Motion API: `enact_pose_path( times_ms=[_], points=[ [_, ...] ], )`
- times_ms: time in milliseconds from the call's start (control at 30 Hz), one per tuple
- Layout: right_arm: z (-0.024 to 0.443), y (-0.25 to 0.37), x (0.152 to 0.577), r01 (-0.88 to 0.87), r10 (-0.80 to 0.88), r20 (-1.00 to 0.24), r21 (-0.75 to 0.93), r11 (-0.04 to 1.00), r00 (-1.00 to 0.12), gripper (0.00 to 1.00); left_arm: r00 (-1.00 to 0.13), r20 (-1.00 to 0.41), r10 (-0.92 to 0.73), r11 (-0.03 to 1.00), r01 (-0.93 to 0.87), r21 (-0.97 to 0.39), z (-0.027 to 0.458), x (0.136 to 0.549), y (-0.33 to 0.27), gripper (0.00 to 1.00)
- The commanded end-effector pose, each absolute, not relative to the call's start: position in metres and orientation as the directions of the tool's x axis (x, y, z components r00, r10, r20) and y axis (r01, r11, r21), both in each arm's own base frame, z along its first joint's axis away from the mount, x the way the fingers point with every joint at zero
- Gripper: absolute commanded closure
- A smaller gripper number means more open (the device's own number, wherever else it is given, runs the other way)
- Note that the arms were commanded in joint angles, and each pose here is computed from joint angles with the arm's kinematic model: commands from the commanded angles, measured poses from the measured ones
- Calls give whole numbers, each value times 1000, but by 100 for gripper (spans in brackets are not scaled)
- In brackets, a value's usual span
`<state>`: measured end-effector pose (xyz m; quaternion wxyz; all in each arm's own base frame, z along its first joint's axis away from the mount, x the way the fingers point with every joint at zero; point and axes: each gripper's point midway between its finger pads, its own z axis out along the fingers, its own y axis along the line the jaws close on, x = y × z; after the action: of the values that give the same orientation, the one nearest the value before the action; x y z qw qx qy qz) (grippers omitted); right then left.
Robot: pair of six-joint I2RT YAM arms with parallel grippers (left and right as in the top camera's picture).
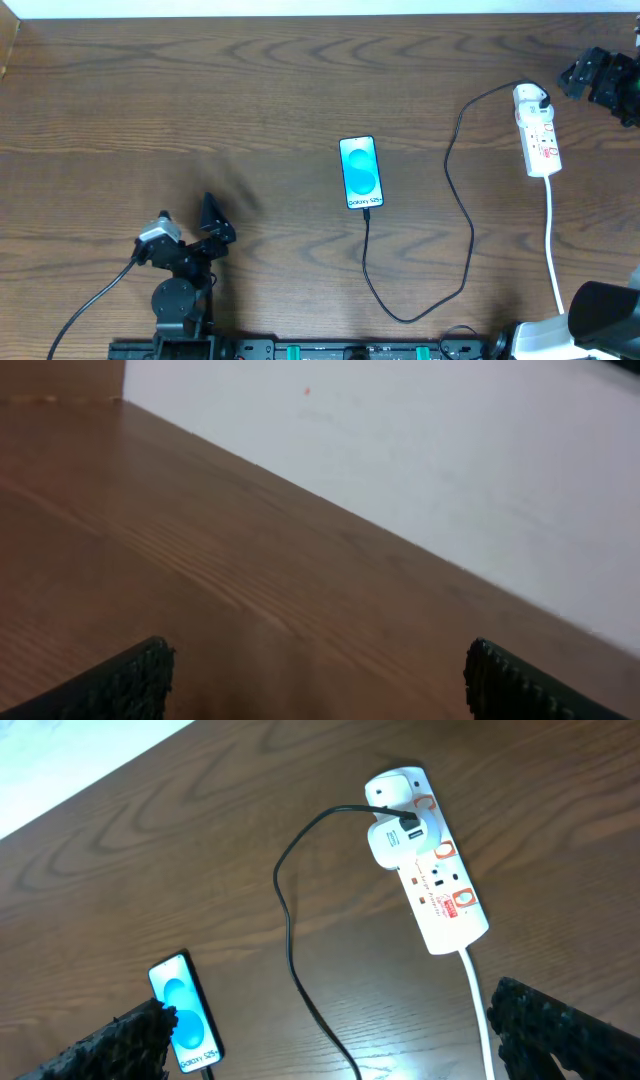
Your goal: Plug charger to phone and switch on socket
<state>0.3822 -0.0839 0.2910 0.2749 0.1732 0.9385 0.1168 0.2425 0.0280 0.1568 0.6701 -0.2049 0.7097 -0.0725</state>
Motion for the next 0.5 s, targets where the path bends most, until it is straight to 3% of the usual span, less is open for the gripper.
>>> enact_pose_path(
  times_ms=[0,133,467],
  points=[
    [296,-83,381,258,386,-486,311,915,-784,1,-128,-968,-214,972,-127,-198,137,243,16,7],
    [296,-83,381,258,386,-486,311,915,-784,1,-151,-984,-97,994,-61,-89,136,243,7,7],
    [296,-83,381,258,386,-486,311,915,-784,1,-151,-985,-84,995,-60,-75,136,244,7,7]
  ],
)
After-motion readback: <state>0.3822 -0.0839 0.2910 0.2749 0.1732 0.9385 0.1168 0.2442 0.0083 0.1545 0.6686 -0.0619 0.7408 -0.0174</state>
